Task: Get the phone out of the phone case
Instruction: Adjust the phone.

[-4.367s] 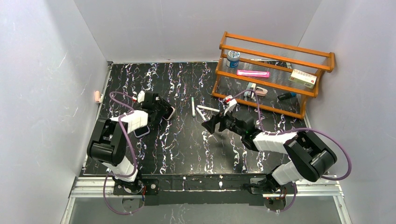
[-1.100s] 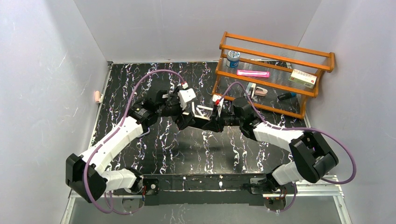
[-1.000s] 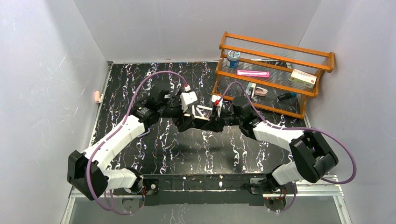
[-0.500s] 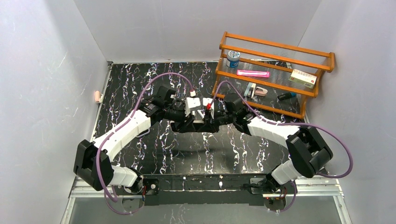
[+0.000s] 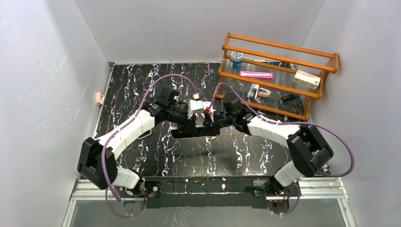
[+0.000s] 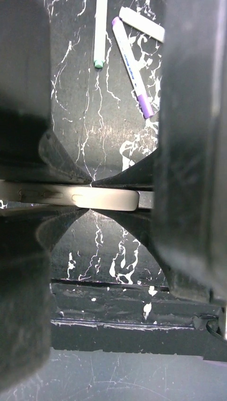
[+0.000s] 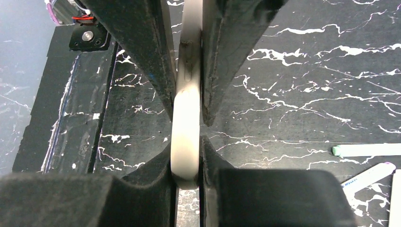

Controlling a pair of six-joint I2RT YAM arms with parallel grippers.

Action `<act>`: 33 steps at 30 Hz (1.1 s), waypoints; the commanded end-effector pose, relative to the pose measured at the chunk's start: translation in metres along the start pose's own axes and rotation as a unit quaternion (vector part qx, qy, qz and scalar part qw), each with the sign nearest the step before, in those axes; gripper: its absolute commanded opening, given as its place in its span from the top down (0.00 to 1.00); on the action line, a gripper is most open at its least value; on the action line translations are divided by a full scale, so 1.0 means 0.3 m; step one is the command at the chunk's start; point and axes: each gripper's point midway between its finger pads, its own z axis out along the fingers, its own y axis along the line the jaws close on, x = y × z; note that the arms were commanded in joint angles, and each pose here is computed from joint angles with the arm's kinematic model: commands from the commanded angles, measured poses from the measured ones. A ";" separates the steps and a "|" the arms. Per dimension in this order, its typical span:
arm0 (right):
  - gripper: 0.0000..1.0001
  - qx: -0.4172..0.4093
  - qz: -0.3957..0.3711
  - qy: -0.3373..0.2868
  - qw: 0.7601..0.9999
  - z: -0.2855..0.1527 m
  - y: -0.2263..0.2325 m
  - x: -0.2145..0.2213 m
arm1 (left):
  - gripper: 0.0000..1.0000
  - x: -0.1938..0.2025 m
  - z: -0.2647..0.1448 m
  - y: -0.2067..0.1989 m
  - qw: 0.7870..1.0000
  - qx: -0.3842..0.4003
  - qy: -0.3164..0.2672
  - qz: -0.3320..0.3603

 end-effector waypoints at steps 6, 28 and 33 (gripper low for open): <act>0.97 0.010 -0.075 -0.051 0.996 -0.002 -0.046 -0.165 | 1.00 -0.015 0.006 -0.053 0.999 0.046 -0.009 -0.014; 0.01 0.111 0.054 -0.255 0.959 -0.215 -0.099 -0.225 | 1.00 -0.227 -0.471 0.260 0.816 -0.426 -0.331 -0.207; 0.01 0.104 0.109 -0.294 0.944 -0.200 -0.113 -0.259 | 1.00 -0.228 -0.515 0.264 0.749 -0.420 -0.425 -0.286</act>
